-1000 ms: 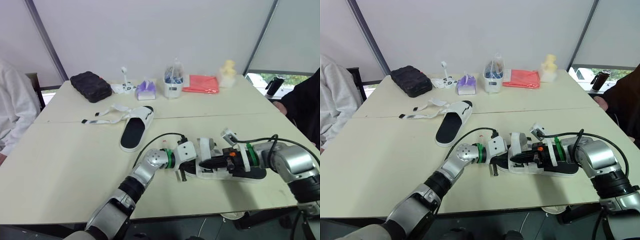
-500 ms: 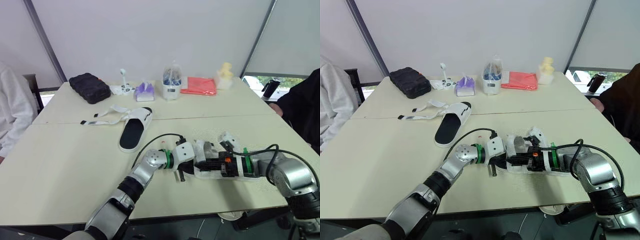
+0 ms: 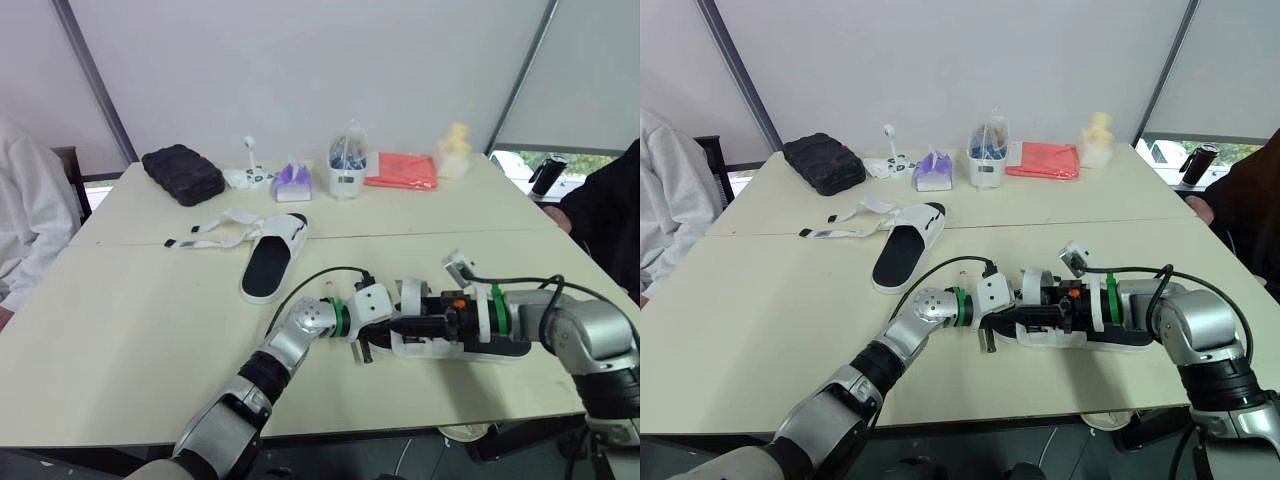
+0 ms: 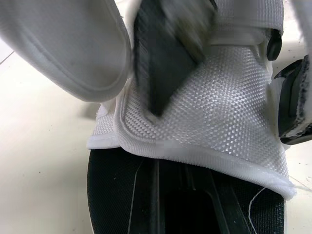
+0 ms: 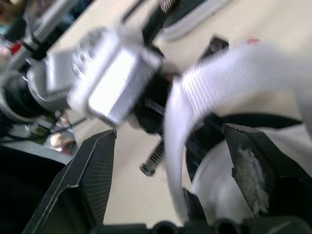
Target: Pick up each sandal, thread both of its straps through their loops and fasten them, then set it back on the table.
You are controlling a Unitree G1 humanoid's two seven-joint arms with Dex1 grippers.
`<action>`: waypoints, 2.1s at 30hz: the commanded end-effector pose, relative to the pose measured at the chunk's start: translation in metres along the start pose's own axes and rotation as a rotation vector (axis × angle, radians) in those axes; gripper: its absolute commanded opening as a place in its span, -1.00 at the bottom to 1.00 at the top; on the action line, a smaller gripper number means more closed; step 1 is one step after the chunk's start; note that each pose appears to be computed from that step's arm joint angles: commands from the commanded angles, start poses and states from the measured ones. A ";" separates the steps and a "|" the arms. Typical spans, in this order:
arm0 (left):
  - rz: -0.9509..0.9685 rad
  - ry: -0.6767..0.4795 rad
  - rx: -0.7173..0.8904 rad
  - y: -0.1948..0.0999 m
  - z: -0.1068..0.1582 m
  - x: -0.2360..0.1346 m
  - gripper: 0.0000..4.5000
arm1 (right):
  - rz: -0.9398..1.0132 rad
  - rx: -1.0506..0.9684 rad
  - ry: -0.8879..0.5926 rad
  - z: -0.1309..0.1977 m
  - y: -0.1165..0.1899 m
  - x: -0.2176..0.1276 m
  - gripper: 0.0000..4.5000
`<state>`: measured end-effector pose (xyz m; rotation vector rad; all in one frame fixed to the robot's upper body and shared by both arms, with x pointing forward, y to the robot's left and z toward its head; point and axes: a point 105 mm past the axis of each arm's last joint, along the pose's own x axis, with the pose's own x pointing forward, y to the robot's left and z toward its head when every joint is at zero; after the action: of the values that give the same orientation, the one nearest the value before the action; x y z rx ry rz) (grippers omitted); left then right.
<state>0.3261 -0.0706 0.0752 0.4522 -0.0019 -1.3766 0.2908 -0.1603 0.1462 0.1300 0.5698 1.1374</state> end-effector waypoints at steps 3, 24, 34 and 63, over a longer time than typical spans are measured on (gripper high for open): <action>-0.053 0.081 -0.018 -0.014 -0.020 0.004 -1.00 | 0.017 -0.016 0.001 0.006 0.007 -0.008 0.72; -0.064 0.085 -0.013 -0.017 -0.021 0.005 -1.00 | -0.004 0.115 -0.036 0.013 -0.001 -0.017 -0.98; -0.064 0.086 -0.014 -0.018 -0.022 0.005 -1.00 | -0.018 0.149 0.041 -0.002 -0.009 -0.011 -0.98; -0.063 0.087 -0.014 -0.017 -0.022 0.005 -1.00 | -0.045 -0.251 0.165 -0.027 -0.011 -0.005 -0.98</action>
<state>0.3257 -0.0715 0.0744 0.4650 -0.0076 -1.3770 0.2857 -0.1746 0.1201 -0.1588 0.5698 1.1694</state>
